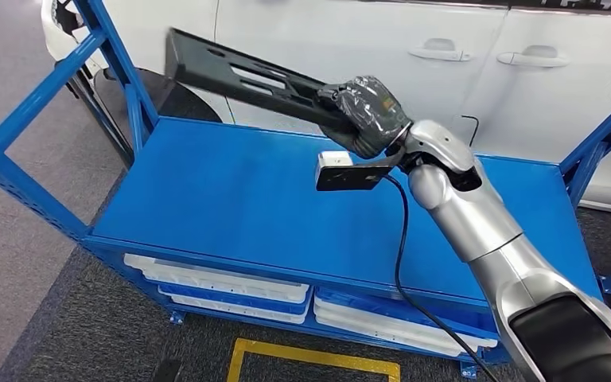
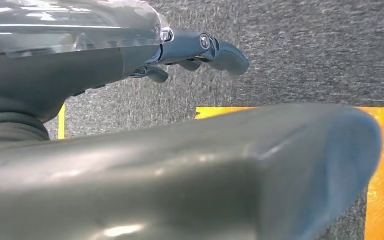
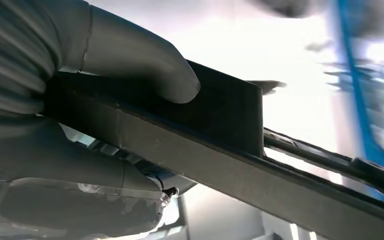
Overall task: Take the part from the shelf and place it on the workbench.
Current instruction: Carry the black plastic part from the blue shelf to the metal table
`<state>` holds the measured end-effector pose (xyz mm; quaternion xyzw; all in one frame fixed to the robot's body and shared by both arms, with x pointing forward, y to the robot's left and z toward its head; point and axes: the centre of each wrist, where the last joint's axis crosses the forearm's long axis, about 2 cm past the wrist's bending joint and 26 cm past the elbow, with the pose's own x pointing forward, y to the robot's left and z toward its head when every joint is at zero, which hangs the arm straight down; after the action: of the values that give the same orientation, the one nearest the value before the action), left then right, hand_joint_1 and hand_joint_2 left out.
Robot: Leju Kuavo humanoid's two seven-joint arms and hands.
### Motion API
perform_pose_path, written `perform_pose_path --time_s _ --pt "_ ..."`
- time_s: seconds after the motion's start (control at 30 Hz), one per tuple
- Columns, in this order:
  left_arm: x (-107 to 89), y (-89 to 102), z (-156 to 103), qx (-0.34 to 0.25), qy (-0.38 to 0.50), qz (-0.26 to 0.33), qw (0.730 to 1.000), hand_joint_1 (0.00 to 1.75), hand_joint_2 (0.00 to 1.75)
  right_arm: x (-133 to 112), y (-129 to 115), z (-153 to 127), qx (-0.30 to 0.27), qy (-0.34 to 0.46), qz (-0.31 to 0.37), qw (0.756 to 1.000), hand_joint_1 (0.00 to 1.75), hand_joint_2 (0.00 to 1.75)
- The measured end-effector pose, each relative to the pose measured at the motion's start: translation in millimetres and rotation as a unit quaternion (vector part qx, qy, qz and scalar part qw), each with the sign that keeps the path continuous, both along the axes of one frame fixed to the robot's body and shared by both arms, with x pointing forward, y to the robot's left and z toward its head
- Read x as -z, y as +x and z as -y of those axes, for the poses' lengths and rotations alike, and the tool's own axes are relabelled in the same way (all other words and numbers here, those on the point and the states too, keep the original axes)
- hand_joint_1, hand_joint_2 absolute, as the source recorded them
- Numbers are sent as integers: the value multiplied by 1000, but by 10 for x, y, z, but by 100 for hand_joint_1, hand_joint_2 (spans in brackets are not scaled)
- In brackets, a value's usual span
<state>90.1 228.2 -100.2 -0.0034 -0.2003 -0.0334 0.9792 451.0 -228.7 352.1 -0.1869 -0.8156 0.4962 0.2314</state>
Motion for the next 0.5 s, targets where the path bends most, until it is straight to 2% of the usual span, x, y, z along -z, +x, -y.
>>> perform_pose_path --time_s 0.03,0.17,0.3,0.5 --pt "-3 15 -1 0 2 2 1000 0 0 -55 -26 -35 -25 30 -17 999 175 175" --pt "-21 100 -3 -3 7 15 1000 0 175 -218 -121 -76 -99 121 -74 985 175 175" --pt "-36 164 -6 -8 12 21 1000 0 175 -407 -172 -33 -144 181 -96 968 175 175" --pt "-36 160 -6 -28 19 18 999 0 175 -562 -200 -1 -190 229 -128 946 175 175"
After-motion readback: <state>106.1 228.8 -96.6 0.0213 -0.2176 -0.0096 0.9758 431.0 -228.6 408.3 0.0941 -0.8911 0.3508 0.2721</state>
